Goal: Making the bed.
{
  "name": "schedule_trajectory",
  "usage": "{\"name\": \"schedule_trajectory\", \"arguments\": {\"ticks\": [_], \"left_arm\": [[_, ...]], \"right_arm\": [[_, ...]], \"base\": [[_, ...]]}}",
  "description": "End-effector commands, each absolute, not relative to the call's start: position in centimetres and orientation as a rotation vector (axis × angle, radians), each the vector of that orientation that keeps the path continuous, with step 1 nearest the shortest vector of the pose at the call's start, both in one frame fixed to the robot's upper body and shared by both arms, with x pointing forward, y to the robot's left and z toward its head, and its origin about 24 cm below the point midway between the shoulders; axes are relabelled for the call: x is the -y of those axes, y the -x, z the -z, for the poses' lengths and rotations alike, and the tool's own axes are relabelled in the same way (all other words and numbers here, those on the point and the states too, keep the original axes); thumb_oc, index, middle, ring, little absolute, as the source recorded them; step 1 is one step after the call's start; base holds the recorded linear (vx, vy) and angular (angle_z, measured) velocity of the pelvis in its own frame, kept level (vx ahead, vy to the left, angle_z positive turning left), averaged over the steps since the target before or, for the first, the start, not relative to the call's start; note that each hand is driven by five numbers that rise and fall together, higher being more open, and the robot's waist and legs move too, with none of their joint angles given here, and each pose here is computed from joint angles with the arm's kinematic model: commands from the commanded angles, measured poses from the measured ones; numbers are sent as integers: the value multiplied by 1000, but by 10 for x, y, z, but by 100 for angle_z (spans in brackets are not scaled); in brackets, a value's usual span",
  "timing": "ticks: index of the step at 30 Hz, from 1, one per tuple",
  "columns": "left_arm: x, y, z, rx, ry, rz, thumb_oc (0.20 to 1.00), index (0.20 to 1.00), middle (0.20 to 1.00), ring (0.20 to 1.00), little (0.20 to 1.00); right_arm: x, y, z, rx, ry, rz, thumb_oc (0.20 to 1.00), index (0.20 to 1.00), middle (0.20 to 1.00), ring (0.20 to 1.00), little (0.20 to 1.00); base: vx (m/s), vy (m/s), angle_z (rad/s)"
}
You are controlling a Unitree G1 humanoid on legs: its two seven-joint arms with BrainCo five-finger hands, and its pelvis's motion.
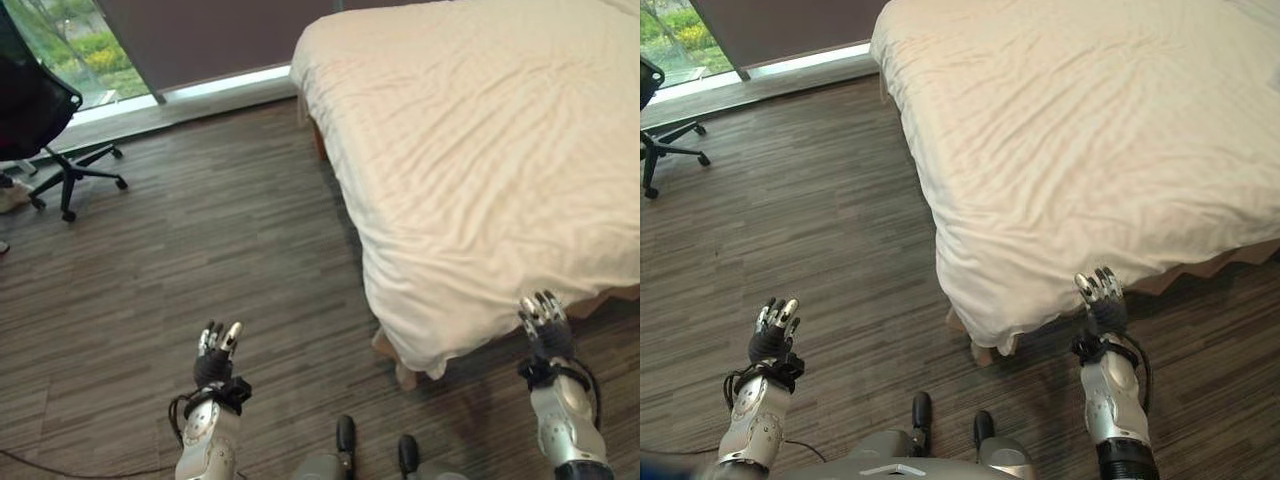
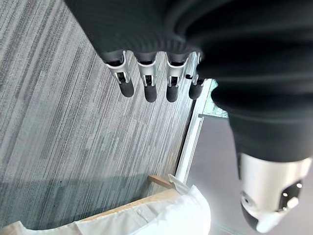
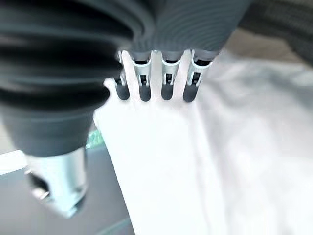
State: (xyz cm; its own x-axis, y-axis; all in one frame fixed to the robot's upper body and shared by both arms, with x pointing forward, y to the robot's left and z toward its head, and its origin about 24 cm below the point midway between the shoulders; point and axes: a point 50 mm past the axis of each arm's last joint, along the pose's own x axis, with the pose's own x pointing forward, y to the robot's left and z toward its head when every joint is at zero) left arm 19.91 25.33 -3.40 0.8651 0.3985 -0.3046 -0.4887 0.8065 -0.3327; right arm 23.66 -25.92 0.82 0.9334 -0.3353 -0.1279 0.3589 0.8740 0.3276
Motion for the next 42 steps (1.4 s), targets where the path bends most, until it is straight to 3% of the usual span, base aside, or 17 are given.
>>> {"name": "schedule_trajectory", "arguments": {"ticks": [1,12,18,27,28,32,40,42], "left_arm": [[-263,-212,13,-121,360,-438,1000,1000,1000,1000,1000],[-251,-216,14,-126,396,-362,1000,1000,1000,1000,1000],[-246,-215,14,-118,411,-333,1000,1000,1000,1000,1000],[-240,-213,17,-136,403,-292,1000,1000,1000,1000,1000],[-237,-211,18,-150,399,-270,1000,1000,1000,1000,1000],[-237,-211,18,-149,403,-263,1000,1000,1000,1000,1000],[-231,-211,22,-169,432,-253,1000,1000,1000,1000,1000],[-228,-212,20,-161,452,-250,1000,1000,1000,1000,1000]], "right_arm": [[250,-249,-39,68,-359,242,200,200,200,200,200],[183,-277,-36,-15,-469,-109,200,200,200,200,200],[175,-288,-38,-27,-424,-140,200,200,200,200,200],[196,-319,-85,140,-343,-53,200,200,200,200,200],[215,-329,-87,125,-328,38,200,200,200,200,200],[231,-336,-85,91,-271,111,200,200,200,200,200],[246,-310,-8,-202,-362,276,200,200,200,200,200],[254,-291,25,-310,-462,405,200,200,200,200,200]], "base": [[0,0,0],[1,1,0],[7,13,8],[2,2,2],[17,1,5],[11,4,7],[19,3,2],[16,43,-5]]}}
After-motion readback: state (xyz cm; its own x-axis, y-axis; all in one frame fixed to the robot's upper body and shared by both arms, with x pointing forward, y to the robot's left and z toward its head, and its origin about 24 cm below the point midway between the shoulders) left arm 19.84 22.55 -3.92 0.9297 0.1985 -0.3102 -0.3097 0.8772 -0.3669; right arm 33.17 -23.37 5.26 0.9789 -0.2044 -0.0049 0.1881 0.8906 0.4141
